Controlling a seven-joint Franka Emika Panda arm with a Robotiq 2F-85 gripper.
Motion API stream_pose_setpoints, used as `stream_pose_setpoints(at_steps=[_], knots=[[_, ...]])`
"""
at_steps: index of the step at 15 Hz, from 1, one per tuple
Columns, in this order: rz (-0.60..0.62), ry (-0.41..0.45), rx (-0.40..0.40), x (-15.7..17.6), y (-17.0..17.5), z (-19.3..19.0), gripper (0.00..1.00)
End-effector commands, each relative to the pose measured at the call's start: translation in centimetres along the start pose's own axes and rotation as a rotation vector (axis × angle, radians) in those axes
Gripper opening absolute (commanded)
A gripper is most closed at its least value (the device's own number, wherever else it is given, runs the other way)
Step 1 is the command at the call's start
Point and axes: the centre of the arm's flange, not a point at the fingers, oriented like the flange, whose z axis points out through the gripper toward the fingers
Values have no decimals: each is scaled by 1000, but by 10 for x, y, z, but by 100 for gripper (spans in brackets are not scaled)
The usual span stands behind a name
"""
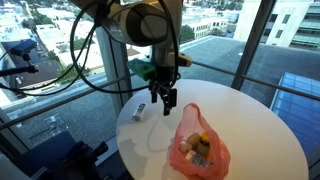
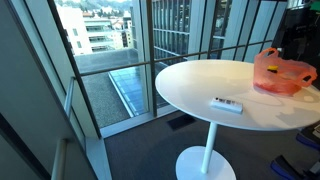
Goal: Put the blue box in the plastic
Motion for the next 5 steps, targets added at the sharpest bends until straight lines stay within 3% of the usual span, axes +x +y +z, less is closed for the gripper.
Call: stream_pose_setpoints(at_steps=[1,5], knots=[[-81,10,-49,-17,-11,-12,100],[-75,6,-35,-10,-18,-5,100]])
